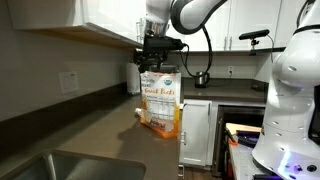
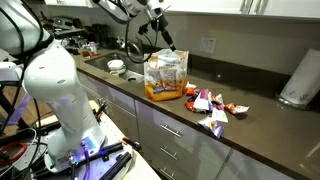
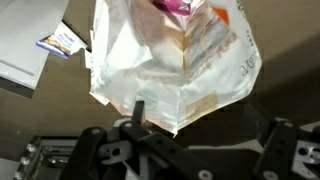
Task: Turn the plastic packaging around.
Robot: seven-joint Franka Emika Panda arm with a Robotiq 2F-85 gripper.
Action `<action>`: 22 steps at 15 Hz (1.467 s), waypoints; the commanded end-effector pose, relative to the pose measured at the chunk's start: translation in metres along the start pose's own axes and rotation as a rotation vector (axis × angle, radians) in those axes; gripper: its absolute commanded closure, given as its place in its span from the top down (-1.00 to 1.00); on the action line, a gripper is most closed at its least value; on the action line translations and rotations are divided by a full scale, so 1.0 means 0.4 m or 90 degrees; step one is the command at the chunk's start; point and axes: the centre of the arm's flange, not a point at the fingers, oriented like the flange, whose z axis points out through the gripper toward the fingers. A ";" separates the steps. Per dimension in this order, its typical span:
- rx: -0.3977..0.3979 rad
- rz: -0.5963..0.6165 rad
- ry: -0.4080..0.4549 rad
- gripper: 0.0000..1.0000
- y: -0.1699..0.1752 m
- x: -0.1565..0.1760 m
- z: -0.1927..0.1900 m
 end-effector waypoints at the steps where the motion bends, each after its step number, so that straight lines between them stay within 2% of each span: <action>1: 0.005 0.092 -0.023 0.99 -0.001 -0.006 0.033; 3: 0.007 0.127 -0.026 0.66 0.000 -0.007 0.045; 4: 0.010 0.142 -0.026 0.33 -0.002 -0.009 0.050; 5: 0.011 0.153 -0.029 0.17 -0.004 -0.012 0.054; 6: 0.013 0.163 -0.030 0.22 -0.008 -0.016 0.058; 7: 0.014 0.173 -0.032 0.11 -0.013 -0.020 0.061; 9: 0.018 0.183 -0.032 0.44 -0.027 -0.026 0.064; 10: 0.021 0.186 -0.033 0.72 -0.034 -0.027 0.061; 12: 0.027 0.188 -0.034 0.94 -0.046 -0.025 0.051; 14: 0.029 0.183 -0.028 1.00 -0.054 -0.015 0.035; 19: 0.046 0.185 -0.016 1.00 -0.063 0.015 0.000; 20: 0.047 0.187 -0.013 0.61 -0.062 0.013 0.004; 22: 0.044 0.184 -0.009 0.44 -0.062 0.002 0.019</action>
